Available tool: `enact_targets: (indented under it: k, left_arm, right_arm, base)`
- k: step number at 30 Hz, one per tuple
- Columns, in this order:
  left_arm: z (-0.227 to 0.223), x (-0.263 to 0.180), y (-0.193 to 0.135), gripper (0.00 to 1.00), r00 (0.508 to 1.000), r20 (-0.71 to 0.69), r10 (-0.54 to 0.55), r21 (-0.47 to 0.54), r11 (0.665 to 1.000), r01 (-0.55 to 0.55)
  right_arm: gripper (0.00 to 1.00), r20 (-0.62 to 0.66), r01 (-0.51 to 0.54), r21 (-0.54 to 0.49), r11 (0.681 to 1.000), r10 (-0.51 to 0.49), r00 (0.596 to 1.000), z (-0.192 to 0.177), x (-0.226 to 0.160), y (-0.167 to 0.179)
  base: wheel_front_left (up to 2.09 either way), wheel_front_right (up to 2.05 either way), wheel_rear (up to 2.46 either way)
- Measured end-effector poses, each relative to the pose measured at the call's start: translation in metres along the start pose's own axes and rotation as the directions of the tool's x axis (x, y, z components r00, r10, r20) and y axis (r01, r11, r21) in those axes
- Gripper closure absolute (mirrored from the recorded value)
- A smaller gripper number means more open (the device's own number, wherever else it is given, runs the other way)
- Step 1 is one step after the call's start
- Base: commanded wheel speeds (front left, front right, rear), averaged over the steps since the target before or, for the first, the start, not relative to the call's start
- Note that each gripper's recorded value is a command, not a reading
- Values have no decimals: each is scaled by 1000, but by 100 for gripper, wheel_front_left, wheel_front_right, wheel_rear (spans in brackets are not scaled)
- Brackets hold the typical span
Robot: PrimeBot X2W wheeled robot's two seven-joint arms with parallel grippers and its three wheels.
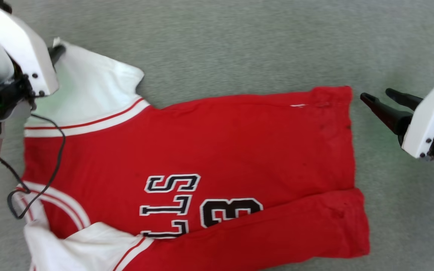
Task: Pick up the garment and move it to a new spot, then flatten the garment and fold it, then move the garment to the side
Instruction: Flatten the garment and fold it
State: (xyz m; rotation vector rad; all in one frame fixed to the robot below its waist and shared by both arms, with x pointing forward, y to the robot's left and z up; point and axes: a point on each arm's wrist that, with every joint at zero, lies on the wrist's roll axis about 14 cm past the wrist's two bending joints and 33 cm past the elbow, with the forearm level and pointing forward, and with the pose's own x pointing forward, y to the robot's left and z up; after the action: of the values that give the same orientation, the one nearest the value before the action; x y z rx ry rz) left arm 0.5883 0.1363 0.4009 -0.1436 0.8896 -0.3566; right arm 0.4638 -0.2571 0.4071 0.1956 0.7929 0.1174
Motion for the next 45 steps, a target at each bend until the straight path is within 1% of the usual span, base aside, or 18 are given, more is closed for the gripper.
enact_targets:
  k: [3, 6, 10, 11, 12, 13, 14, 17, 20, 25, 28, 31, 33, 37, 38, 39, 41, 45]
  left_arm:
    - [15, -16, 1, 100, 997, 73, -1, 15, 1000, 0]
    - [17, -27, 3, 100, 995, 105, 1, 31, 1000, -4]
    - [17, -37, 9, 100, 992, 129, 16, 43, 999, -21]
    - [17, -38, 9, 100, 991, 132, 17, 43, 999, -22]
    - [16, -39, 10, 100, 991, 133, 17, 44, 999, -23]
    - [15, -39, 10, 100, 990, 139, 18, 42, 999, -24]
    - [14, -40, 12, 100, 990, 138, 21, 40, 999, -27]
    - [8, -41, 14, 100, 991, 132, 27, 35, 999, -32]
    - [10, -47, 15, 100, 987, 154, 35, 28, 999, -39]
    - [8, -68, 19, 100, 977, 208, 55, 3, 998, -57]
    - [5, -89, 26, 100, 965, 246, 88, -4, 996, -90]
    - [-7, -111, 34, 100, 952, 279, 127, -29, 992, -124]
    - [-17, -126, 34, 100, 942, 304, 142, -52, 990, -132]
    - [-53, -150, 32, 100, 937, 306, 167, -105, 984, -141]
    - [-63, -156, 31, 100, 936, 306, 174, -119, 982, -143]
    - [-74, -160, 29, 100, 937, 302, 178, -134, 981, -143]
    - [-101, -167, 27, 100, 941, 278, 191, -184, 972, -143]
    - [-152, -177, 24, 100, 951, 221, 214, -299, 944, -143]
  right_arm:
    - [0, -104, -56, -16, 998, 54, 993, -5, 14, 18]
    - [0, -193, -97, -31, 995, 89, 977, -14, 28, 34]
    - [0, -288, -116, -53, 992, 96, 953, -25, 42, 43]
    - [9, -310, -116, -57, 992, 92, 946, -28, 45, 44]
    - [62, -332, -114, -63, 992, 87, 939, -30, 47, 43]
    - [89, -344, -116, -71, 991, 84, 935, -30, 48, 43]
    - [100, -356, -117, -71, 991, 85, 931, -32, 50, 44]
    - [100, -358, -121, -79, 990, 85, 930, -29, 51, 46]
    - [100, -316, -124, -119, 985, 80, 945, -21, 51, 50]
    - [100, -143, -96, -176, 980, 71, 987, 14, 36, 54]
    - [100, -66, -84, -184, 979, 73, 995, 26, 21, 56]
    - [100, -17, -77, -181, 980, 75, 997, 26, 2, 56]
    - [100, 5, -72, -169, 983, 74, 997, 21, -10, 55]
    - [100, 42, -54, -160, 986, 61, 997, 6, -33, 52]
    - [100, 34, -43, -170, 984, 50, 998, -2, -37, 50]
    - [100, 38, -49, -157, 986, 56, 998, -8, -42, 51]
    - [100, 33, -56, -134, 989, 61, 998, -24, -48, 53]
    - [100, 36, -52, -70, 996, 54, 998, -51, -59, 49]
  base:
    - [0, 0, 0]
    - [0, 0, 0]
    - [0, 0, 0]
    - [0, 0, 0]
    - [0, 0, 0]
    - [0, 0, 0]
    - [0, 0, 0]
    - [0, 0, 0]
    - [0, 0, 0]
    - [0, 0, 0]
    - [0, 0, 0]
    - [0, 0, 0]
    - [0, 0, 0]
    - [0, 0, 0]
    - [0, 0, 0]
    - [0, 0, 0]
    - [0, 0, 0]
    - [0, 0, 0]
